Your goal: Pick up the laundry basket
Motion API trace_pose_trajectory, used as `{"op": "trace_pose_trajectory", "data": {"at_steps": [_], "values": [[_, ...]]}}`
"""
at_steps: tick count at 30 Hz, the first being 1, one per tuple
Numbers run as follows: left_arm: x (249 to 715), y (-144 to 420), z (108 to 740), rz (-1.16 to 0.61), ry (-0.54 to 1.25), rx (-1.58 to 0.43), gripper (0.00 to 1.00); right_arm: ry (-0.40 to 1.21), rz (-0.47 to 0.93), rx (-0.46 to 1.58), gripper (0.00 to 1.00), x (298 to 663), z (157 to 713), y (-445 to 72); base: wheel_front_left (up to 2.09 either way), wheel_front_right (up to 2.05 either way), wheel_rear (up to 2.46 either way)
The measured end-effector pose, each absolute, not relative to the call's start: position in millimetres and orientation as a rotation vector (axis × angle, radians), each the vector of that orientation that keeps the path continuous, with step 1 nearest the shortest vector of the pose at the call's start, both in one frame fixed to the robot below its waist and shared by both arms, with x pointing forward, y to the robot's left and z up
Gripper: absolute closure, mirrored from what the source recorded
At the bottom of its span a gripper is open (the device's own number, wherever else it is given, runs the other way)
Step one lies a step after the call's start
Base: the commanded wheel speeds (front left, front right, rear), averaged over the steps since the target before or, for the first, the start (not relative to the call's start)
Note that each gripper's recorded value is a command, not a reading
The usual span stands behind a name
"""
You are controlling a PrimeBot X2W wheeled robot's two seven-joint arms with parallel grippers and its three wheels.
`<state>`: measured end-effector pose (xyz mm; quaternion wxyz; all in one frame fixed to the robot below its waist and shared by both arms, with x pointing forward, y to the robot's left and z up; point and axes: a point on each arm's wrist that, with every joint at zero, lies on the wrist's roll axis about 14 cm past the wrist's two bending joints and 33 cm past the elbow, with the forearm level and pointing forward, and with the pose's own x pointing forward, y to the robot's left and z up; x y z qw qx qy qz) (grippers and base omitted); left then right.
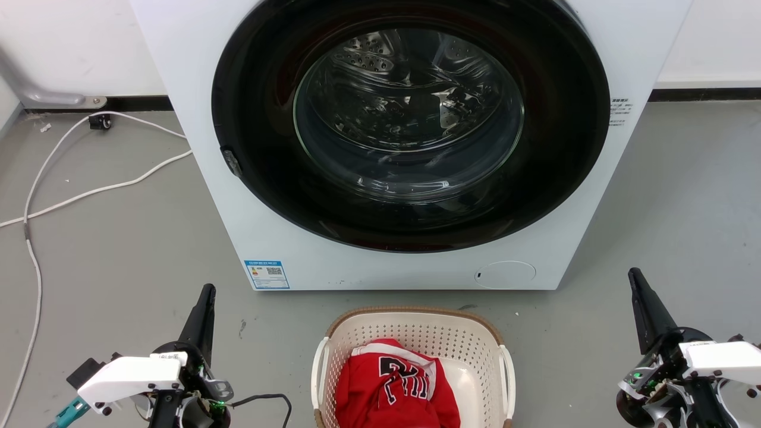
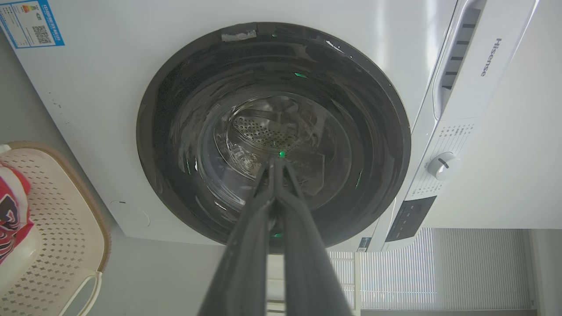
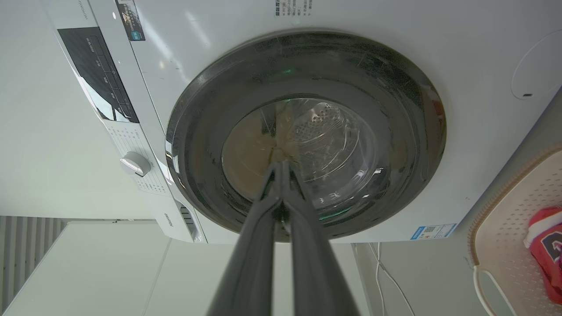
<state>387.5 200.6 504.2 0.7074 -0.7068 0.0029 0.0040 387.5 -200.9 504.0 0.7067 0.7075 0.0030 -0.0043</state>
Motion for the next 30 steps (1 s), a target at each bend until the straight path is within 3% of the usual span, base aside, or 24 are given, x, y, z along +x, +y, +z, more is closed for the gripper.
{"op": "trace_pose_trajectory", "data": {"at_steps": [29, 30], "values": [[387.5, 200.2, 504.2, 0.007, 0.008, -1.571, 1.0, 0.007, -0.009, 1.571, 1.0, 387.5, 504.0, -200.8, 0.0, 0.0, 0.0], [387.0, 200.1, 503.0, 0.01, 0.011, -1.572, 0.0, 0.01, -0.012, 1.572, 0.0, 387.0, 502.8, -200.9, 0.0, 0.0, 0.0]]}}
